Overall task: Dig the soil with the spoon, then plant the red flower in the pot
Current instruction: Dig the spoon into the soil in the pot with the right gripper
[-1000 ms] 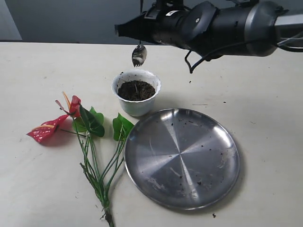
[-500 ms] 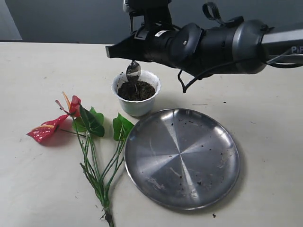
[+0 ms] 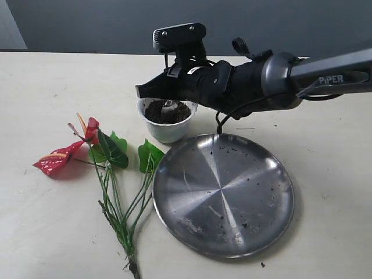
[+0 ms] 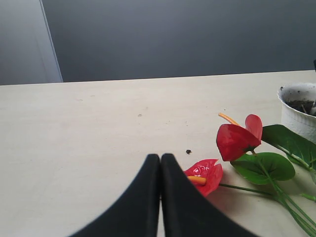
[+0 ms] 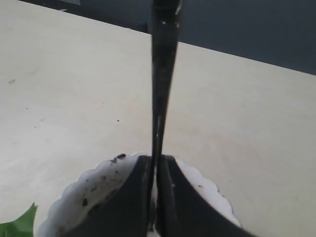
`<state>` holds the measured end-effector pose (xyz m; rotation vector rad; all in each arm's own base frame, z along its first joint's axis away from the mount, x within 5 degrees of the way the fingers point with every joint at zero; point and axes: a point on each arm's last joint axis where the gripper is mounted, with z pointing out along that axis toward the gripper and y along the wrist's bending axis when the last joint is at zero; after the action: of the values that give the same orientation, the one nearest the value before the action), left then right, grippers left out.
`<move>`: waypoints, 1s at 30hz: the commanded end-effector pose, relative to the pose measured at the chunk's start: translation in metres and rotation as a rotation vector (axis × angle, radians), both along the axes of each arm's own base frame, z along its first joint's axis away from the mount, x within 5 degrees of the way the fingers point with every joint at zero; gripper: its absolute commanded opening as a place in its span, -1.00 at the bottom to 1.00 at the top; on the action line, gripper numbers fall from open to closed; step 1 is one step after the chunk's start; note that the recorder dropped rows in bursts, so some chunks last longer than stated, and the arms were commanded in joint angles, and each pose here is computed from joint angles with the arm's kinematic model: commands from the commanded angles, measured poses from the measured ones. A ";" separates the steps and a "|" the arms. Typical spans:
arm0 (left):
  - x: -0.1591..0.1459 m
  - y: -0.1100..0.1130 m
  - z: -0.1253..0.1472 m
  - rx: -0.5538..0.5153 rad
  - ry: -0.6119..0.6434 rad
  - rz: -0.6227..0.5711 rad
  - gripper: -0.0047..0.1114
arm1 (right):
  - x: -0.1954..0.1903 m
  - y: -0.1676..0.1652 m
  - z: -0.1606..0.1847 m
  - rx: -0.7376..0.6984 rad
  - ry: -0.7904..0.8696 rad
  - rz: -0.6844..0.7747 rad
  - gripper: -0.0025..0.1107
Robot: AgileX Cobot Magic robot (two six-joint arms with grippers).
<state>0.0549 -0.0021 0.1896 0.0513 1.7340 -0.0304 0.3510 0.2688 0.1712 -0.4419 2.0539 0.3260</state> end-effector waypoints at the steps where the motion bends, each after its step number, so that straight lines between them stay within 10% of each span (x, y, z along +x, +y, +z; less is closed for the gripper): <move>1: 0.000 0.000 0.001 -0.004 -0.006 -0.005 -0.89 | -0.003 -0.006 0.038 0.028 -0.094 0.007 -0.97; 9: 0.000 0.000 0.001 -0.004 -0.006 -0.005 -0.89 | -0.010 -0.010 0.077 0.030 -0.208 0.054 -0.97; 23: 0.000 0.000 0.001 -0.004 -0.006 -0.005 -0.89 | 0.000 0.002 -0.021 -0.054 0.036 0.053 -0.97; 30: 0.000 0.000 0.001 -0.004 -0.006 -0.005 -0.89 | -0.002 -0.002 0.022 -0.002 -0.083 0.039 -0.97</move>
<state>0.0549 -0.0021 0.1896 0.0513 1.7340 -0.0304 0.3506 0.2707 0.1718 -0.4965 2.0284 0.3229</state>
